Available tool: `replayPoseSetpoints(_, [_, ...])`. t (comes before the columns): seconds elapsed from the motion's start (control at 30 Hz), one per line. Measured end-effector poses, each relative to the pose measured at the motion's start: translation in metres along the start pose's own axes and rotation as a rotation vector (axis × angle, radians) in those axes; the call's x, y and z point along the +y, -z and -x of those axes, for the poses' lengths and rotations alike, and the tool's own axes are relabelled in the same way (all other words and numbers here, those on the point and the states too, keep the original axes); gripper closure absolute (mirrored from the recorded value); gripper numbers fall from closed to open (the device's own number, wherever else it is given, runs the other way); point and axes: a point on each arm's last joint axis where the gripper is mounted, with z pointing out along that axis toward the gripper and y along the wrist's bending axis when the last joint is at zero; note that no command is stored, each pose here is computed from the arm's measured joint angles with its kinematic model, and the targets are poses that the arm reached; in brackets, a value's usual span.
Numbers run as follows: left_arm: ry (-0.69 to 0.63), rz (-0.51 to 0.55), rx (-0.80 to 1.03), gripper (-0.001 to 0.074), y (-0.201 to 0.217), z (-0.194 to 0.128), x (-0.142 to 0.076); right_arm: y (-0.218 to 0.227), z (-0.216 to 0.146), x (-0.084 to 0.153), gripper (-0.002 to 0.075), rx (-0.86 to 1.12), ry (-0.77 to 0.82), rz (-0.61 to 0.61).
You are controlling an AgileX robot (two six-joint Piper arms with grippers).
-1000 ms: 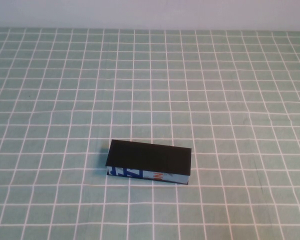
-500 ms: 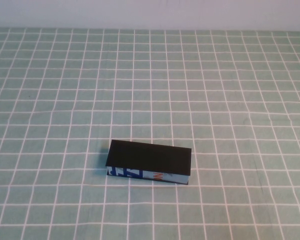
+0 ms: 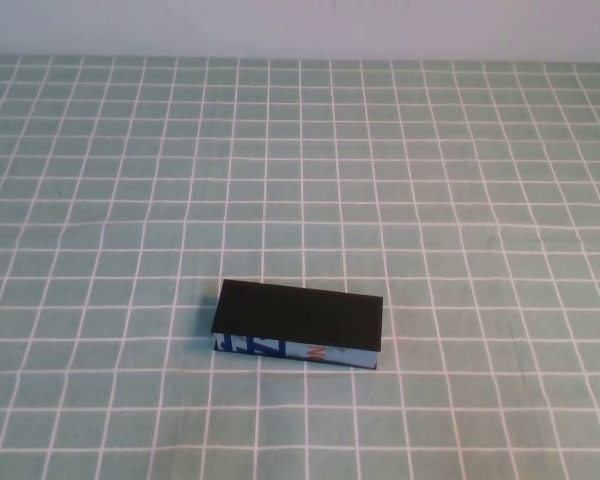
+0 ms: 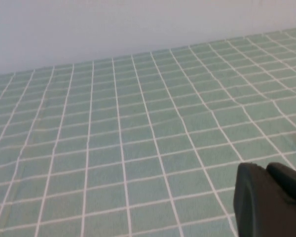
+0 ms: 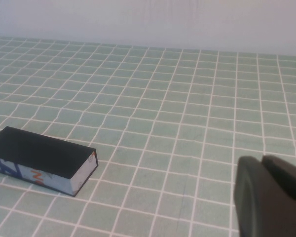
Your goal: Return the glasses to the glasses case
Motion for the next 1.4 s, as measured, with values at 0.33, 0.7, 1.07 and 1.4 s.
replayPoseSetpoints(0.33, [0.006,0.009,0.133,0.0734,0.001,-0.013,0.001,0.000,0.000,0.000,0.0737,0.000,0.000,0.000])
replayPoseSetpoints(0.7, [0.006,0.009,0.136,0.0734,0.001,-0.013,0.001,0.000,0.000,0.000,0.0738,0.000,0.000,0.000])
replayPoseSetpoints(1.07, [0.006,0.009,0.136,0.0734,0.001,-0.013,0.001,0.000,0.000,0.000,0.0737,0.000,0.000,0.000])
replayPoseSetpoints(1.4, [0.006,0.009,0.136,0.0734,0.001,-0.013,0.001,-0.008,-0.013,0.002,0.0738,0.048,-0.022,0.017])
